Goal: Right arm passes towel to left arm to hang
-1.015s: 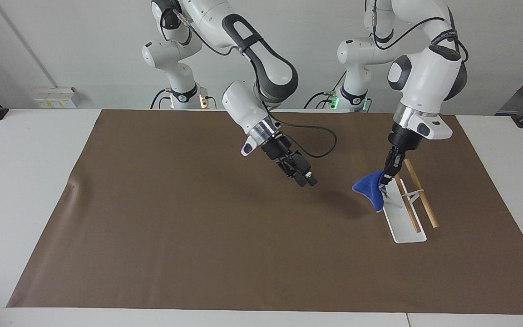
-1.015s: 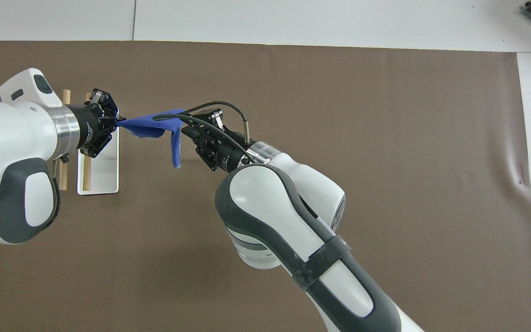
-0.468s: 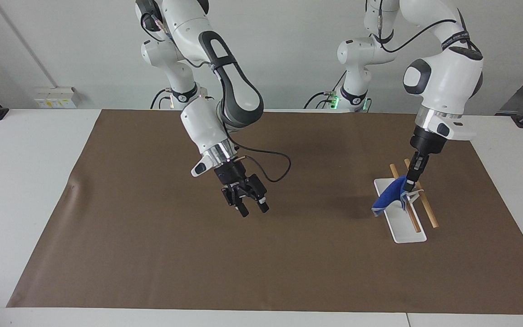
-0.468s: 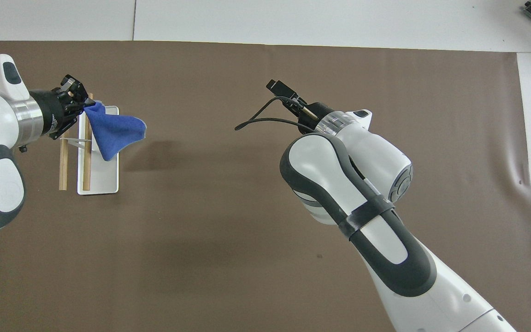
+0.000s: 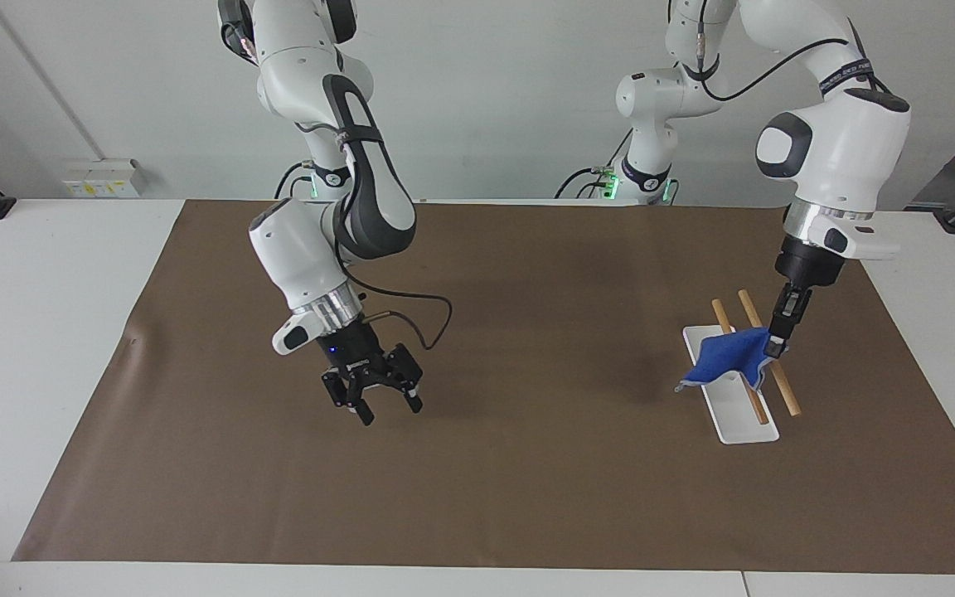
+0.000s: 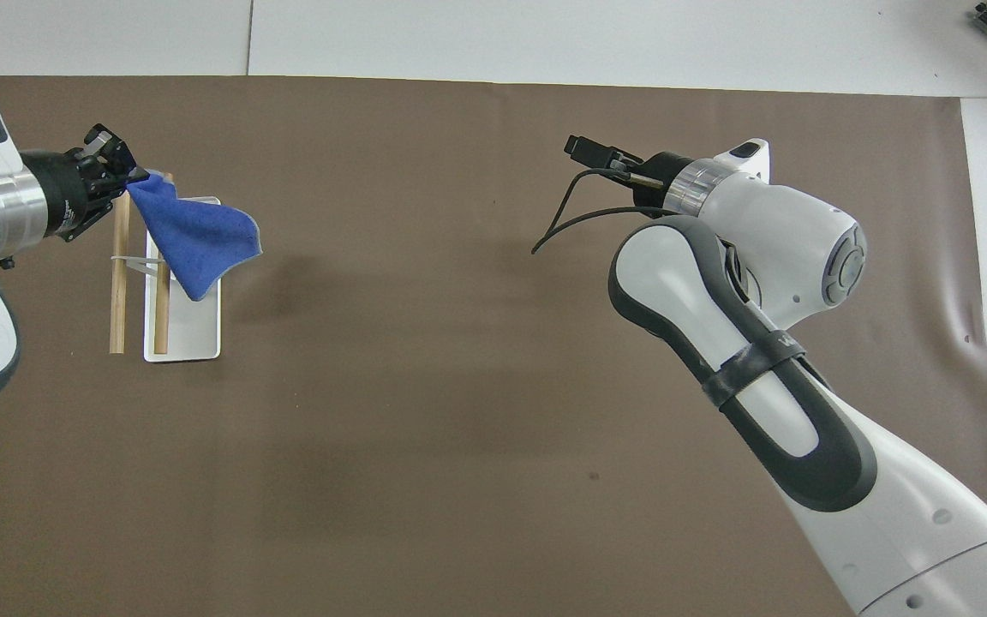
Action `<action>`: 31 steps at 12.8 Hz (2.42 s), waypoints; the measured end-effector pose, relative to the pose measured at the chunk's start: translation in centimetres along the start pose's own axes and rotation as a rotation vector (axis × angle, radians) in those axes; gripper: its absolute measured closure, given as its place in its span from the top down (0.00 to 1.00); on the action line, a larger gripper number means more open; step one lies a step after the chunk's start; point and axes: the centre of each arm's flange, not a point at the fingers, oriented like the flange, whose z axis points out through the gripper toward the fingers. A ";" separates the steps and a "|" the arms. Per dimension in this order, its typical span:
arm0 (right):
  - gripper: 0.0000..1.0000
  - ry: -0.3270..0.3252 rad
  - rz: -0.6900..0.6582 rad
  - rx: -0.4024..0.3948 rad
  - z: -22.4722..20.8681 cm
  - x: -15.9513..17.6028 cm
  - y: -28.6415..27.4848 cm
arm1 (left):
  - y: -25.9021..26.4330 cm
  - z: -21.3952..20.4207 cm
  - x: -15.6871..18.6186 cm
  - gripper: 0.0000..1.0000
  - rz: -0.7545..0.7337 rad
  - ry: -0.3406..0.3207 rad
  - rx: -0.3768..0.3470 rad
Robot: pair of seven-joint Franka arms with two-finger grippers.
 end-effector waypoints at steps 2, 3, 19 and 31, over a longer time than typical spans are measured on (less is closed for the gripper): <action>1.00 -0.086 -0.100 -0.077 -2.3 1.4 2.8 | -1.6 0.1 1.8 0.02 0.016 0.014 0.015; 1.00 -0.128 -0.132 -0.108 -4.0 1.9 3.8 | -2.5 0.0 2.8 0.02 0.015 0.023 0.023; 1.00 -0.457 0.079 -0.430 -29.6 4.1 7.0 | -8.5 0.3 4.7 0.02 0.095 -0.146 0.188; 1.00 -0.485 0.063 -0.491 -29.8 2.7 7.8 | -13.4 1.6 4.5 0.02 0.213 -0.192 0.225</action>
